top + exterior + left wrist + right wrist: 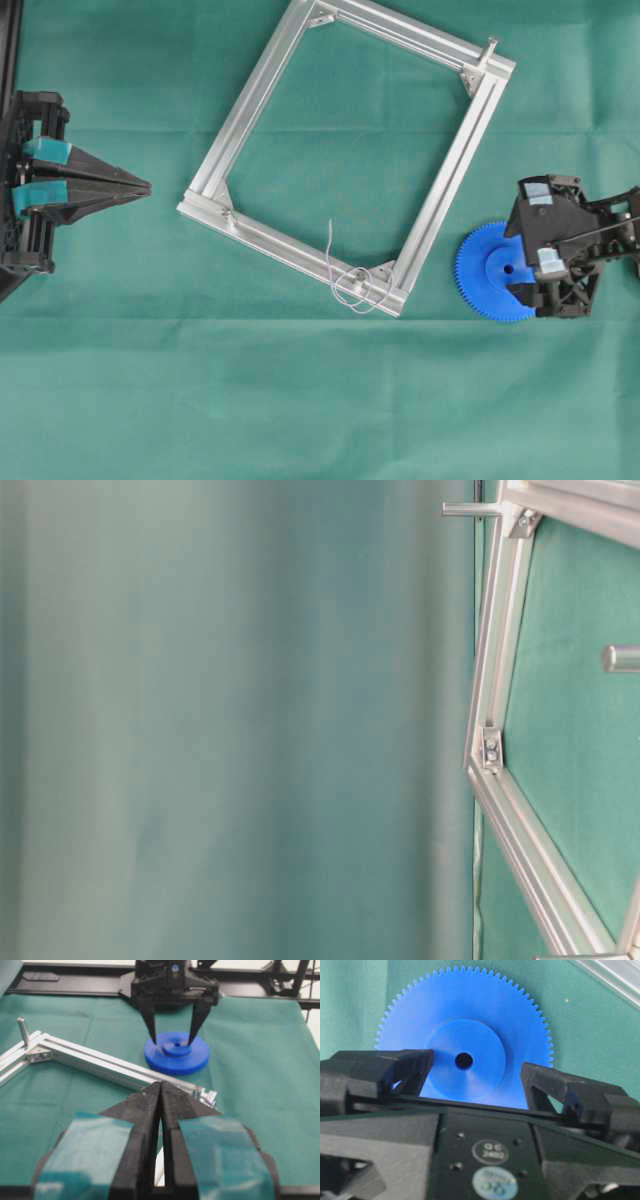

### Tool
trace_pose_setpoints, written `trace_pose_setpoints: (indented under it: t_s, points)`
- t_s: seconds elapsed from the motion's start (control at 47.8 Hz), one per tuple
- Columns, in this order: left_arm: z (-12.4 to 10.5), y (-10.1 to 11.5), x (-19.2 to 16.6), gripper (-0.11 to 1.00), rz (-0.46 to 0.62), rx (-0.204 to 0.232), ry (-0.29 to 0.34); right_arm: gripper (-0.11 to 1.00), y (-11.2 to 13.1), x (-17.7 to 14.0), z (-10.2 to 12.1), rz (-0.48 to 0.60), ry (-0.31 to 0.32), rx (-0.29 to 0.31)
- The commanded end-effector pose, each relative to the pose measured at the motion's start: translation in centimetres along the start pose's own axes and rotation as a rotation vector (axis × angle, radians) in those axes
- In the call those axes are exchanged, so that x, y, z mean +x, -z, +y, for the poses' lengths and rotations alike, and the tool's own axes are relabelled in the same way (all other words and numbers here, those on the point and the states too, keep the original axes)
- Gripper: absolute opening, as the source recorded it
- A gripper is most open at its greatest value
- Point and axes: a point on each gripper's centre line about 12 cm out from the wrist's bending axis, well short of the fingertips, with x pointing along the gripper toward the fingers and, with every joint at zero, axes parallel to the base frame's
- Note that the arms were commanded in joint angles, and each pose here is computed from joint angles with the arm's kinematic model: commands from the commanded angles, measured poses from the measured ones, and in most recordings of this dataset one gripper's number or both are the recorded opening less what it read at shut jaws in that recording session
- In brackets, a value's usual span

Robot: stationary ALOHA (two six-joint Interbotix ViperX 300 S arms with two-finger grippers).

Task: Find the location of the shaft and insert the gear.
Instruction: 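Lower the right gripper and close it on the blue gear hub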

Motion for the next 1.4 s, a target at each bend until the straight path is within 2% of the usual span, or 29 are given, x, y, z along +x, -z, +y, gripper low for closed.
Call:
trace_pose_setpoints:
  t_s: [0.0,0.168,0.335,0.524,1.089,1.215,1.319,1.382]
  points:
    - [0.1,-0.9,0.2,0.01,-0.022,-0.005,-0.003,0.92,-0.4,0.1,0.3,-0.018,-0.009,-0.007]
    - [0.1,-0.9,0.2,0.01,-0.023,-0.005,-0.003,0.92,-0.2,0.5,0.4,-0.004,-0.007,-0.006]
    - [0.1,-0.8,0.2,0.01,-0.018,-0.005,-0.003,0.92,0.4,0.7,0.8,0.014,-0.012,0.025]
    - [0.1,-0.8,0.2,0.01,-0.02,-0.005,-0.003,0.92,0.7,0.7,1.4,0.019,-0.02,0.03]
    - [0.1,-0.8,0.2,0.01,-0.018,-0.006,-0.003,0.91,0.7,0.7,1.3,0.021,-0.018,0.033]
    - [0.1,-0.8,0.3,0.01,-0.017,-0.005,-0.003,0.87,0.8,0.7,1.4,0.021,-0.018,0.032]
    - [0.1,-0.9,0.3,0.01,-0.02,-0.006,-0.003,0.73,0.8,0.7,1.4,0.021,-0.018,0.032]
    - [0.1,-0.9,0.3,0.01,-0.02,-0.005,-0.003,0.71,0.8,0.7,1.3,0.022,-0.017,0.033]
